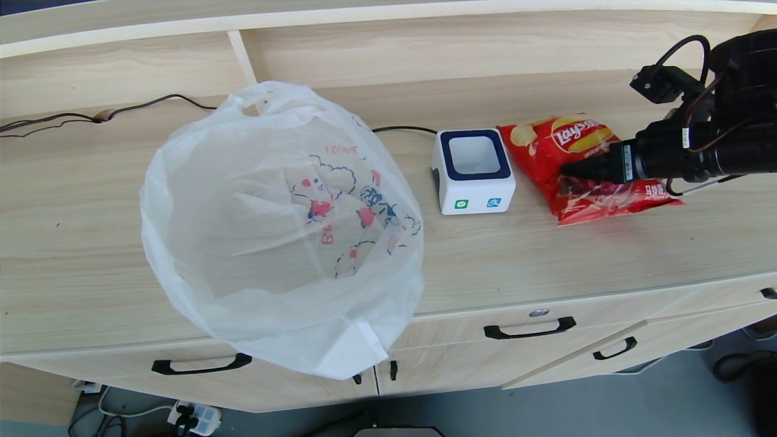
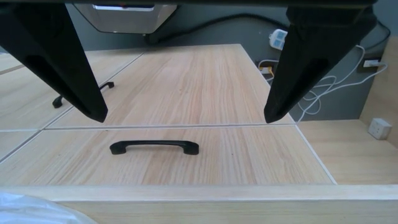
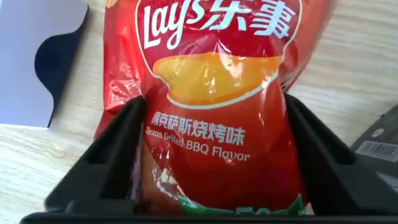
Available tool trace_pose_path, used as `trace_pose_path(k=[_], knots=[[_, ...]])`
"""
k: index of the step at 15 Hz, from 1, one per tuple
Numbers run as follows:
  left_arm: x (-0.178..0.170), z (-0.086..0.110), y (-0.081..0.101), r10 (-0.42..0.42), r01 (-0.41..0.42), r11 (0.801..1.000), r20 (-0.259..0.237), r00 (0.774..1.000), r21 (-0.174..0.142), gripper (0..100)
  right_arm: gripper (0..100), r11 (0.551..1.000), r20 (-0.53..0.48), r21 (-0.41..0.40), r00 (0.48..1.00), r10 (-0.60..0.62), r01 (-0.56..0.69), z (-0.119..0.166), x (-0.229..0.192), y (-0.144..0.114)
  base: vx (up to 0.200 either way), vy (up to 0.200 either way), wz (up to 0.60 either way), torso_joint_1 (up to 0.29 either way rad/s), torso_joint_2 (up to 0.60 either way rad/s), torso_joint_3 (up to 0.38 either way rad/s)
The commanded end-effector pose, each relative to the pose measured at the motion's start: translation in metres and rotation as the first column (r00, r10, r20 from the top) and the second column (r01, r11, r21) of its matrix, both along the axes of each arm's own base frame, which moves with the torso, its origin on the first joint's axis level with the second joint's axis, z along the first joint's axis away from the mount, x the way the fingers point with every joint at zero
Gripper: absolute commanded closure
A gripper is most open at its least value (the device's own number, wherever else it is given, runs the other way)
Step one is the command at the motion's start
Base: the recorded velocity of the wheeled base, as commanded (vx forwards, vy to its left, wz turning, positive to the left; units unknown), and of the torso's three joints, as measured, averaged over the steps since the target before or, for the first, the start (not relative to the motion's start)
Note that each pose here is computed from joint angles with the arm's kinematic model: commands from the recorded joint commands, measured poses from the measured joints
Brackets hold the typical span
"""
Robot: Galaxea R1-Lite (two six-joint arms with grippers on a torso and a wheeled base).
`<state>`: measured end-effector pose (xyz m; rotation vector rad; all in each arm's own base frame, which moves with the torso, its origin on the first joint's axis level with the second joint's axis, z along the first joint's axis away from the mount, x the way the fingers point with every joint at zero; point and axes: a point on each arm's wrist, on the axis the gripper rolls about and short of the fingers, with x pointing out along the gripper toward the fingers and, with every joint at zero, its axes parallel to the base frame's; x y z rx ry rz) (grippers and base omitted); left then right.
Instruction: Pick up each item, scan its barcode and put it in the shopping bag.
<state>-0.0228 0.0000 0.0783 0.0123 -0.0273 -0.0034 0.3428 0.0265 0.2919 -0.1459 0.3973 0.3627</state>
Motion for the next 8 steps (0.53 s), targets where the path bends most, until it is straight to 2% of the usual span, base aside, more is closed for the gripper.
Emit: trace_pose_path(k=[1, 5, 8], knots=[[0.000, 0.000, 0.000, 0.001, -0.001, 1.000, -0.001, 1.000, 0.000, 0, 100, 1.000, 0.004, 0.009, 1.000, 0.003, -0.004, 0.002, -0.001, 0.003, 0.000, 0.000, 0.00, 0.000, 0.00, 0.000], [0.000, 0.000, 0.000, 0.001, -0.001, 1.000, -0.003, 1.000, 0.001, 0, 100, 1.000, 0.048, 0.013, 0.999, 0.022, -0.023, 0.012, -0.011, 0.009, 0.000, 0.000, 0.00, 0.000, 0.00, 0.000], [0.000, 0.000, 0.000, 0.001, -0.001, 1.000, -0.003, 1.000, 0.001, 0, 100, 0.999, 0.095, 0.014, 0.995, 0.029, -0.031, 0.028, -0.036, 0.009, 0.000, 0.000, 0.00, 0.000, 0.00, 0.000]])
